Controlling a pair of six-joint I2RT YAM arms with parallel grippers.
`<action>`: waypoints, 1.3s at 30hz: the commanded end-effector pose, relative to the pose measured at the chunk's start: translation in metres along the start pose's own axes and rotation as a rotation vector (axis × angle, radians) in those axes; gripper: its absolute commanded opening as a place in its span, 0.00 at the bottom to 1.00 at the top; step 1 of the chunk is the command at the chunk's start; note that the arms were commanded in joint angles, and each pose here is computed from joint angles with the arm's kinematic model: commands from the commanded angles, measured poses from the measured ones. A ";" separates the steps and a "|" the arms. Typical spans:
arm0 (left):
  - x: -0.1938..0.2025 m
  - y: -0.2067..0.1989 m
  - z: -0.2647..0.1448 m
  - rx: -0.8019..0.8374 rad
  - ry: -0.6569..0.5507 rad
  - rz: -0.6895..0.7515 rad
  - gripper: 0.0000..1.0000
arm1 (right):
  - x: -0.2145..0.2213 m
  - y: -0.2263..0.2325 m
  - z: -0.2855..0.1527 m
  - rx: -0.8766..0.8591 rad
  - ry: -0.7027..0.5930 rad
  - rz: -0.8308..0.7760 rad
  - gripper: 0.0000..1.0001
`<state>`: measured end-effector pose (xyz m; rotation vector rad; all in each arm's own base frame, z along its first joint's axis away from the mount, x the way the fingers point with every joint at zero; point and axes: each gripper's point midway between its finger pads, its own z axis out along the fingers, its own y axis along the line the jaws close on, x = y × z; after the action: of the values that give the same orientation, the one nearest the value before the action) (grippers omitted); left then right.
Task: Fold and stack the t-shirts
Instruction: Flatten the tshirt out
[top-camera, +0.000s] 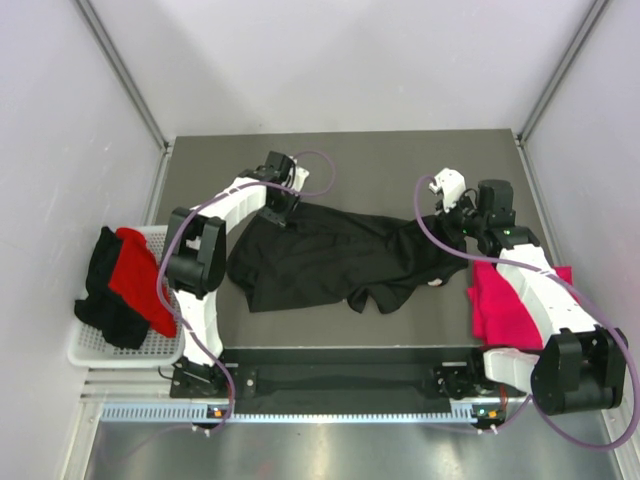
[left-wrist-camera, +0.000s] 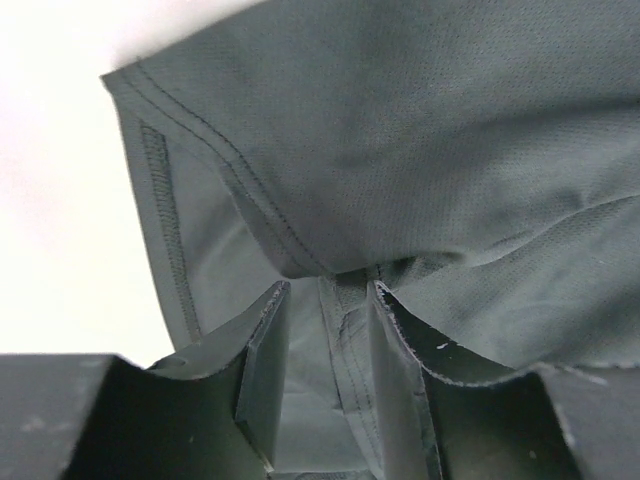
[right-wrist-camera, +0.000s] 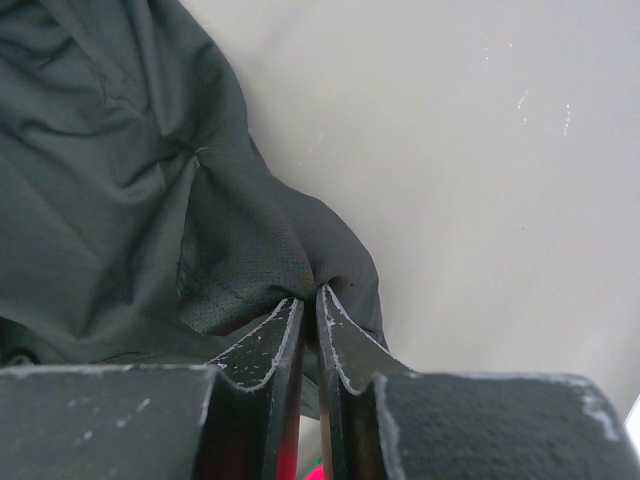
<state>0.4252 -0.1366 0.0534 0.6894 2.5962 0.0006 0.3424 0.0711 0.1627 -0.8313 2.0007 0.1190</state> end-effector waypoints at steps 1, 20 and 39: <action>0.004 -0.007 0.003 0.024 0.017 0.014 0.41 | -0.017 -0.009 -0.004 0.026 -0.067 -0.020 0.09; 0.013 -0.010 0.023 0.037 0.072 0.025 0.22 | -0.012 -0.010 -0.002 0.028 -0.058 -0.019 0.09; -0.055 0.026 -0.129 -0.122 -0.280 0.062 0.00 | -0.072 -0.033 -0.047 0.112 -0.150 -0.055 0.08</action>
<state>0.4238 -0.1313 0.1391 0.6946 2.4186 0.0412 0.3477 0.0675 0.1997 -0.8121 1.9486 0.0906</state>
